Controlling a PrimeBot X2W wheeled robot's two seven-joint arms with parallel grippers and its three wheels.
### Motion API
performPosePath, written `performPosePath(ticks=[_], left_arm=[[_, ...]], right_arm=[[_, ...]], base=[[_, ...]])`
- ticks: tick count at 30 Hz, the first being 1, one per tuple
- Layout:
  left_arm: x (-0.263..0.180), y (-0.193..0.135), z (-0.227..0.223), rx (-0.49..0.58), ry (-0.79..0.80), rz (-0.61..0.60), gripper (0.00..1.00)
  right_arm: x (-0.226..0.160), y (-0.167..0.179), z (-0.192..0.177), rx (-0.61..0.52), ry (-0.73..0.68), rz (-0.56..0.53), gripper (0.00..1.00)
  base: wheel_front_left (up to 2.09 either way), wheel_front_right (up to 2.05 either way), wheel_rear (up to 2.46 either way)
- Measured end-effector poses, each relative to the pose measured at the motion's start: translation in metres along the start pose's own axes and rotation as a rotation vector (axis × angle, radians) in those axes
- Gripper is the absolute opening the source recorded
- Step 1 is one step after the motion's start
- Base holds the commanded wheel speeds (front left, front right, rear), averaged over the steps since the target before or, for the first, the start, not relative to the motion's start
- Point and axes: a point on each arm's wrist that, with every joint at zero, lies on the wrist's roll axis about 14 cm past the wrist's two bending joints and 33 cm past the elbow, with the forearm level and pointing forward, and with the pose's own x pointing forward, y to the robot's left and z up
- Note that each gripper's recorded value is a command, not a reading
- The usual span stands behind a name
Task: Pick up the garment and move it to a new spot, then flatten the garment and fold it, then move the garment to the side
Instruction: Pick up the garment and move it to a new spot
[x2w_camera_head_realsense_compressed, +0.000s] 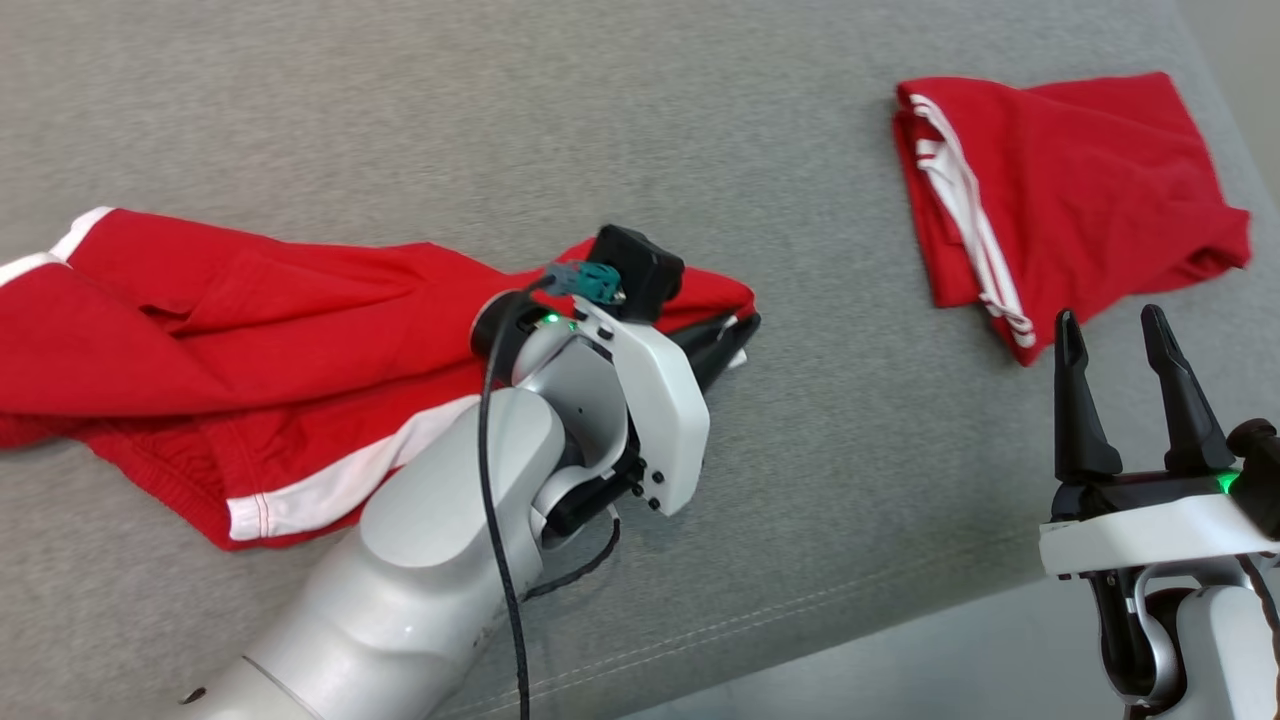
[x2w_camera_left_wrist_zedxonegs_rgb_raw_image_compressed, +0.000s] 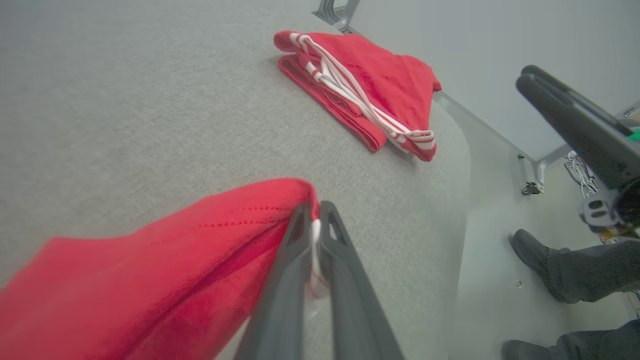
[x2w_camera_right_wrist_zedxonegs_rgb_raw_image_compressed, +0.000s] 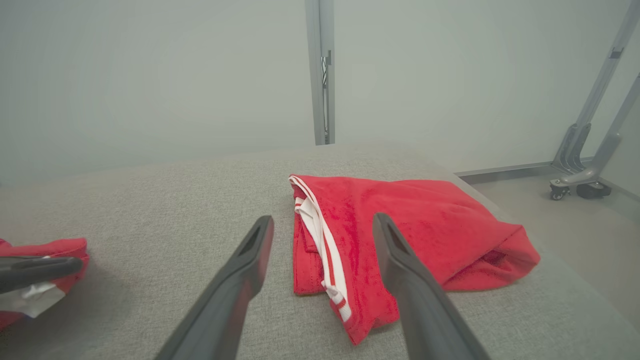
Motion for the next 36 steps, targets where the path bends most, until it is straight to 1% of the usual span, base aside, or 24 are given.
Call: performPosePath(ticks=[5,6,7,8,12,15,18,20,24,26,30,32,36], left_arm=[[0.017,-0.023,-0.02,0.0,0.065,-0.077,0.0],[0.019,-0.025,-0.025,-0.004,0.081,-0.086,0.09],[0.021,-0.027,-0.03,-0.008,0.097,-0.095,0.85],[0.022,-0.028,-0.033,-0.013,0.105,-0.099,1.0],[0.018,-0.035,-0.031,0.005,0.095,-0.118,1.0],[0.011,-0.04,-0.019,0.013,0.044,-0.13,1.0],[-0.002,-0.033,0.0,0.028,-0.04,-0.104,1.0],[-0.016,-0.02,0.018,0.047,-0.117,-0.056,1.0],[-0.052,0.01,0.055,0.073,-0.26,0.082,1.0],[-0.078,0.032,0.07,0.094,-0.326,0.185,1.0],[-0.141,0.075,0.08,0.092,-0.429,0.413,1.0],[-0.175,0.093,0.082,0.086,-0.469,0.517,1.0],[-0.249,0.119,0.092,0.109,-0.586,0.73,1.0]], right_arm=[[-0.01,-0.016,0.0,-0.004,0.003,-0.052,1.0],[-0.012,-0.019,-0.001,-0.004,0.007,-0.061,1.0],[-0.013,-0.021,-0.003,-0.003,0.014,-0.068,1.0],[-0.014,-0.022,-0.006,0.001,0.021,-0.073,1.0],[-0.01,-0.015,-0.008,0.014,0.023,-0.056,1.0],[-0.005,-0.005,-0.008,0.025,0.015,-0.028,1.0],[0.002,0.008,-0.005,0.031,-0.001,0.013,1.0],[0.008,0.017,-0.001,0.025,-0.014,0.052,1.0],[0.017,0.036,0.004,0.013,-0.028,0.126,1.0],[0.02,0.045,0.005,0.01,-0.033,0.158,1.0],[0.025,0.063,0.011,0.01,-0.051,0.215,1.0],[0.027,0.071,0.014,0.01,-0.057,0.238,1.0],[0.028,0.084,0.02,0.006,-0.068,0.279,1.0]], base=[[0.0,0.0,0.0],[0.0,0.0,0.0],[0.0,0.0,0.0],[0.0,0.0,0.0],[0.0,0.0,0.0],[0.0,0.0,0.0],[0.0,0.0,0.0],[0.0,0.0,0.0],[0.0,0.0,0.0],[0.0,0.0,0.0],[0.0,0.0,0.0],[0.0,0.0,0.0],[0.0,0.0,0.0]])
